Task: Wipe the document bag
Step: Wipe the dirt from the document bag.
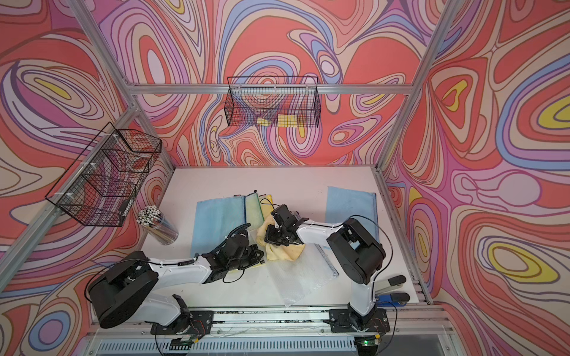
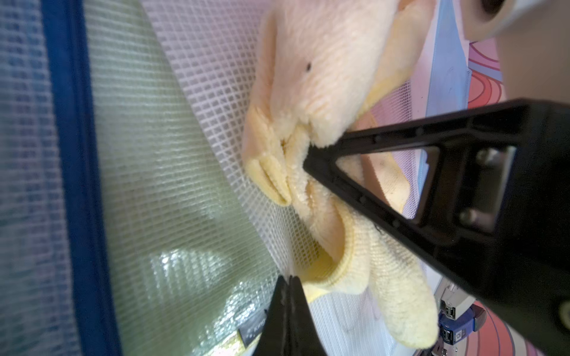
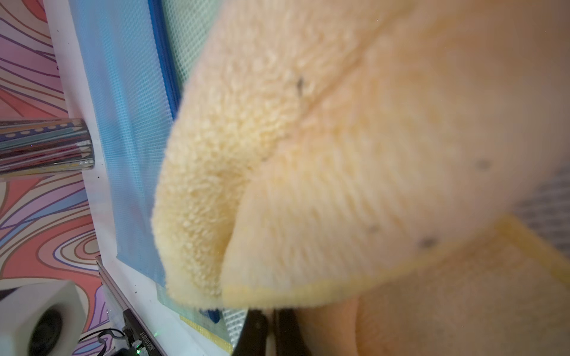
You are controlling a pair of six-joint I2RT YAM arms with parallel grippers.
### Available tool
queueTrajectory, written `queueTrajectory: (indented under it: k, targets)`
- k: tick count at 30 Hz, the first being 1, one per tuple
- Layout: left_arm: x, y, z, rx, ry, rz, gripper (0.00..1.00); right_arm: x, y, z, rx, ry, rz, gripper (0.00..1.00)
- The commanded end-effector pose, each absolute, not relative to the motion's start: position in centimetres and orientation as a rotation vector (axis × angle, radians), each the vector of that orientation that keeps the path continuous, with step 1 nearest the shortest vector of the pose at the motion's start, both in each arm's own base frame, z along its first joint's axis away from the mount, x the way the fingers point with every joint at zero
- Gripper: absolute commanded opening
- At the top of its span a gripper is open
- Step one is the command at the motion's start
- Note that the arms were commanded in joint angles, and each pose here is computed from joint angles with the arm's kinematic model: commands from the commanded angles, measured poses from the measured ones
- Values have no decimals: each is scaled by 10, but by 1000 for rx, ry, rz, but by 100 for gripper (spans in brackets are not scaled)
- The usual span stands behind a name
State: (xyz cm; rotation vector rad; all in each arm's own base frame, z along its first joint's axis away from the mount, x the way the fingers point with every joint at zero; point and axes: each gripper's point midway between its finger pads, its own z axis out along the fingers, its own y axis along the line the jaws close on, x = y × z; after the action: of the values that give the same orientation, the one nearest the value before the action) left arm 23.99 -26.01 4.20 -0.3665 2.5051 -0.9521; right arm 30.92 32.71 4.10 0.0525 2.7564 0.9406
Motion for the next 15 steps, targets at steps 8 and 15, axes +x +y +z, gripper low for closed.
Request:
queueTrajectory:
  k: [8, 15]
  targets:
    - [242, -247, 49, -399, 2477, -927, 0, 329, 234, 9, 298, 2784, 773, 0]
    - [242, -245, 45, -404, 2488, -926, 0, 336, 206, 24, 322, 2755, 785, 0]
